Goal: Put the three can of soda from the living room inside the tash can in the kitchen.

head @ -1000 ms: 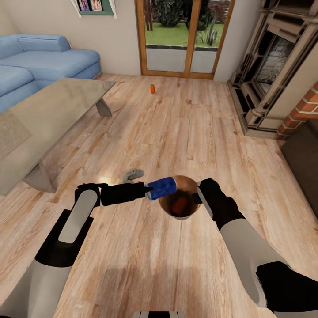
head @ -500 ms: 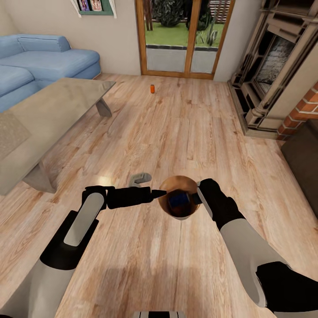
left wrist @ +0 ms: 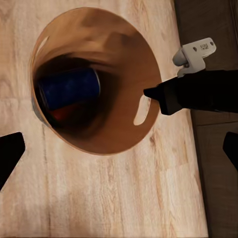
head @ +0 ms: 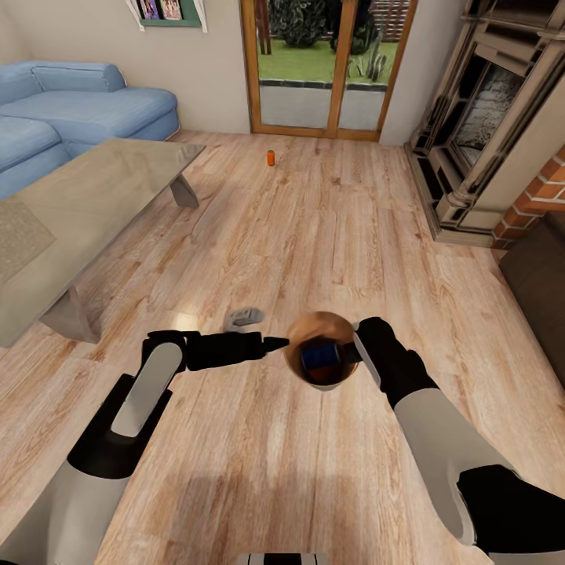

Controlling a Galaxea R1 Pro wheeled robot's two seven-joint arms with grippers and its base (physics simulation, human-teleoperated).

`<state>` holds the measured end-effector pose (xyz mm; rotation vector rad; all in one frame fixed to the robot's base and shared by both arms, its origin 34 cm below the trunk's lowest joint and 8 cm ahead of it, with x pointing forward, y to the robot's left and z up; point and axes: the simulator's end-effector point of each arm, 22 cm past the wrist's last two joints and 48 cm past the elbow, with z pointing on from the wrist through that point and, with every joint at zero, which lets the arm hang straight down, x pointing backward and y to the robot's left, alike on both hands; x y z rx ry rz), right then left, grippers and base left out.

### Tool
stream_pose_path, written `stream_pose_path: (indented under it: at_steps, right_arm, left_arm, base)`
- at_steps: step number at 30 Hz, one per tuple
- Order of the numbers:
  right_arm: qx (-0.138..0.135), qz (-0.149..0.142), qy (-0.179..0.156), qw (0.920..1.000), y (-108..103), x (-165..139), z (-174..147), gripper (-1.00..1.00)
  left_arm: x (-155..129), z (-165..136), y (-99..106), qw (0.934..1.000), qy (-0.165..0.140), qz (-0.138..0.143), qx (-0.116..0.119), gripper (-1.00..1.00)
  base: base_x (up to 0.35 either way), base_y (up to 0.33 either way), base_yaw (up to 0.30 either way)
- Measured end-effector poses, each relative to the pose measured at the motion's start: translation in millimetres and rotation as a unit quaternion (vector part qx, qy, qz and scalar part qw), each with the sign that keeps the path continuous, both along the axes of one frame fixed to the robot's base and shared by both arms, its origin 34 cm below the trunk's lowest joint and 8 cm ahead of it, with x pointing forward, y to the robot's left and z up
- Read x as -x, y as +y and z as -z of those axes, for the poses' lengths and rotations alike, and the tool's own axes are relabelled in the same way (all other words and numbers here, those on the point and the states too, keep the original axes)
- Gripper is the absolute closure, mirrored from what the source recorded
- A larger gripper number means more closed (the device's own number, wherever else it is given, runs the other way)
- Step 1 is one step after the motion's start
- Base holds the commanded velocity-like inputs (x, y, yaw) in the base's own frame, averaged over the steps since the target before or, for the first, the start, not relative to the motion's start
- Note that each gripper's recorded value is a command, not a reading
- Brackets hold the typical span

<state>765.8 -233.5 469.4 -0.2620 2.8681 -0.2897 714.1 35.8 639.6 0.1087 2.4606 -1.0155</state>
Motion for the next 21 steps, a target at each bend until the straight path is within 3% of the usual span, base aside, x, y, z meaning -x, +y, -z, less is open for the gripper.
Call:
stream_pose_path:
  at_steps: [5,6,10,16,19,21]
  right_arm:
    - [0.004,0.01,0.0,0.9999,-15.8,-0.4,0.2,1.0]
    - [0.004,0.015,0.0,0.9999,-24.3,-0.2,0.5,1.0]
    - [0.038,0.02,-0.002,0.9991,-59.5,-0.8,-2.2,1.0]
    - [0.034,0.034,0.0,0.9989,-77.6,0.7,-1.7,1.0]
    - [0.052,0.043,-0.001,0.9977,-102.4,1.9,-4.4,1.0]
    - [0.058,0.058,-0.002,0.9967,-118.5,3.0,-6.5,1.0]
  left_arm:
    - [-10.3,15.1,22.4,0.9975,-0.022,-0.014,-0.066,-1.0]
    - [-14.9,21.1,33.2,0.9946,-0.032,-0.02,-0.097,-1.0]
    - [-19.2,36.0,55.5,0.9862,-0.048,-0.035,-0.155,-1.0]
    - [-23.1,45.4,73.7,0.9774,-0.066,-0.054,-0.194,-1.0]
    - [-28.8,49.6,97.3,0.9694,-0.075,-0.071,-0.223,-1.0]
    - [-37.4,50.0,119.0,0.9583,-0.088,-0.098,-0.253,-1.0]
  base:
    - [0.0,0.0,0.0]
    - [0.0,0.0,0.0]
    - [0.0,0.0,0.0]
    - [0.0,0.0,0.0]
    - [0.0,0.0,0.0]
    - [0.0,0.0,0.0]
